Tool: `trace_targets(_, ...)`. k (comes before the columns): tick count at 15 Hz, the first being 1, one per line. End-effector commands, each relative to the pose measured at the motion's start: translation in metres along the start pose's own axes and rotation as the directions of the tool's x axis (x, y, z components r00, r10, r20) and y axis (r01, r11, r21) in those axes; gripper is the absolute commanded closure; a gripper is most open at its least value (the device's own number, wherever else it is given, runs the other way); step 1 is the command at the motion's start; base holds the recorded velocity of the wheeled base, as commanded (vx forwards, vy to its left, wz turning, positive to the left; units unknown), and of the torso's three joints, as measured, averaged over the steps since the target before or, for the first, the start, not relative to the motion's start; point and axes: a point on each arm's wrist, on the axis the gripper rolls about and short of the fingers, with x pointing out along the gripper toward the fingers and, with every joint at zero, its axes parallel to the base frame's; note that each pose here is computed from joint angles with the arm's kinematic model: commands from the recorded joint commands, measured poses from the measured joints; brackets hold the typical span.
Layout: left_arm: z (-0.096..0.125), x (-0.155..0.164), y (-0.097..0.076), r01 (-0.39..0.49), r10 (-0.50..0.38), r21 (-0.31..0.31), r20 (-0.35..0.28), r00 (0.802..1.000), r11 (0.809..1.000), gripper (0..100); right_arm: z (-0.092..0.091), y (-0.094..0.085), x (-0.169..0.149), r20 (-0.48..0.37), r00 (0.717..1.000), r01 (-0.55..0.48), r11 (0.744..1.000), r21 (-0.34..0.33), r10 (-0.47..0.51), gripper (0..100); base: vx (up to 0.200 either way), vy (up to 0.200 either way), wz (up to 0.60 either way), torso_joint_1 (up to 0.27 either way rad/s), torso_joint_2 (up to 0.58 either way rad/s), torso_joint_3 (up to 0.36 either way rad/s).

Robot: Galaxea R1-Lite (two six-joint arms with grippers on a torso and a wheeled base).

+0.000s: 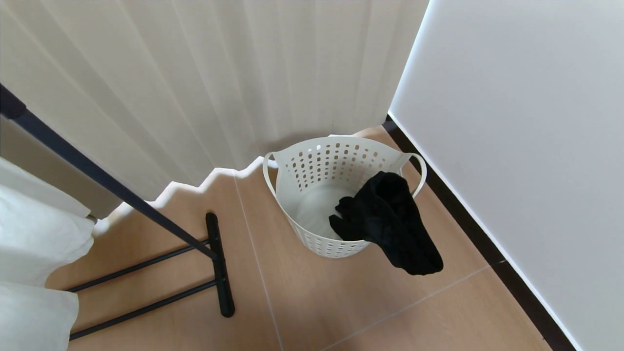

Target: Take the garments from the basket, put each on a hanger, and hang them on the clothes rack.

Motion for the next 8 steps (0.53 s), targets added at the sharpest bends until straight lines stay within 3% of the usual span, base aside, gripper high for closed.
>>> trace_targets(1, 0.0, 0.0, 0.0, 0.0, 0.0, 0.001, -0.001, 1.0, 1.0, 0, 0.0, 0.0, 0.0, -0.001, 1.0, 0.0, 1.0, 0.001, 0.0, 0, 0.0, 0.0, 0.0, 0.007, 0.0, -0.193)
trace_targets(6, 0.0, 0.0, 0.0, 0.001, -0.001, 0.001, -0.001, 1.0, 1.0, 0, -0.001, 0.0, 0.001, -0.028, 1.0, -0.004, 1.0, -0.011, 0.003, 0, 0.0, 0.0, 0.0, 0.001, 0.0, -0.084)
trace_targets(7, 0.0, 0.0, 0.0, 0.001, -0.001, 0.001, -0.001, 1.0, 1.0, 0, -0.002, -0.001, 0.005, -0.095, 0.995, -0.006, 1.0, -0.004, 0.005, 0, 0.0, 0.0, 0.0, 0.0, 0.0, 0.0)
trace_targets(8, 0.0, 0.0, 0.0, 0.001, -0.001, 0.001, -0.001, 1.0, 1.0, 0, 0.001, -0.002, 0.016, -0.22, 0.974, -0.053, 0.999, -0.007, 0.05, 0, 0.0, 0.0, 0.0, 0.0, 0.0, 0.0)
